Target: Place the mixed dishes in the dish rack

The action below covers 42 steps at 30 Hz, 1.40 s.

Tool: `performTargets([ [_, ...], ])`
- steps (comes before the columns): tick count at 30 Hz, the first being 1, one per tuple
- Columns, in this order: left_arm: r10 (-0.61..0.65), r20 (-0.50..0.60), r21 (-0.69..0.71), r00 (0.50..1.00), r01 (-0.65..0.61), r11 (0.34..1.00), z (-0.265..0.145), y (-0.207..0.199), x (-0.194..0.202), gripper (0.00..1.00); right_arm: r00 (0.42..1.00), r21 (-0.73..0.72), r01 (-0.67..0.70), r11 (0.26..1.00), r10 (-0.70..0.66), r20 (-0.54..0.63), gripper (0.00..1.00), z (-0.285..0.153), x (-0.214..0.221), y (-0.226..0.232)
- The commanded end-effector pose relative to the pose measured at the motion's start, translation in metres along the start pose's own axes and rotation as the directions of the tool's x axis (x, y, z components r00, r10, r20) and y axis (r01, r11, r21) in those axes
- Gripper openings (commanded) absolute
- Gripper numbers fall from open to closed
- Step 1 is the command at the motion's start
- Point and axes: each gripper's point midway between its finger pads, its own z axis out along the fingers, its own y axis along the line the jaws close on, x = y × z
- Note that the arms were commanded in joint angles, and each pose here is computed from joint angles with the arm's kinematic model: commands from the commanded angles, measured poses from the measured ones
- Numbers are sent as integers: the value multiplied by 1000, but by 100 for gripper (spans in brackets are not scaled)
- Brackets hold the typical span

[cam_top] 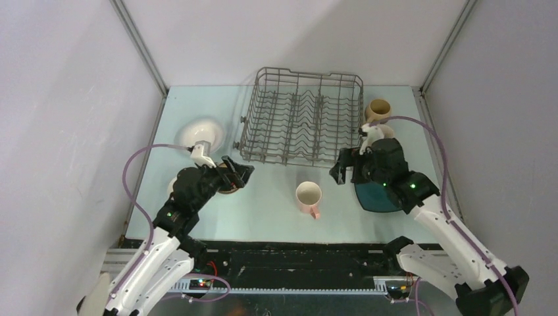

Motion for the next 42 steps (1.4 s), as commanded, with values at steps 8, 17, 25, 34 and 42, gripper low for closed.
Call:
performTargets([
  [8,-38,-41,231,998,47,972,10,-40,9,98,956,-57,153,987,-162,-243,82,40,56,36],
  [17,-40,-63,229,997,53,972,9,-38,14,98,928,-117,123,986,-156,-340,60,74,88,59],
  [25,-84,-109,282,991,112,953,8,-50,19,98,911,-212,83,974,-161,-381,0,72,98,79],
  [34,-166,-108,511,980,198,836,-7,-94,5,98,978,-509,-85,856,-26,-207,0,15,20,121],
  [42,-245,-110,663,963,255,704,-20,-132,-25,98,985,-711,-170,683,145,-97,0,-19,-52,144],
])
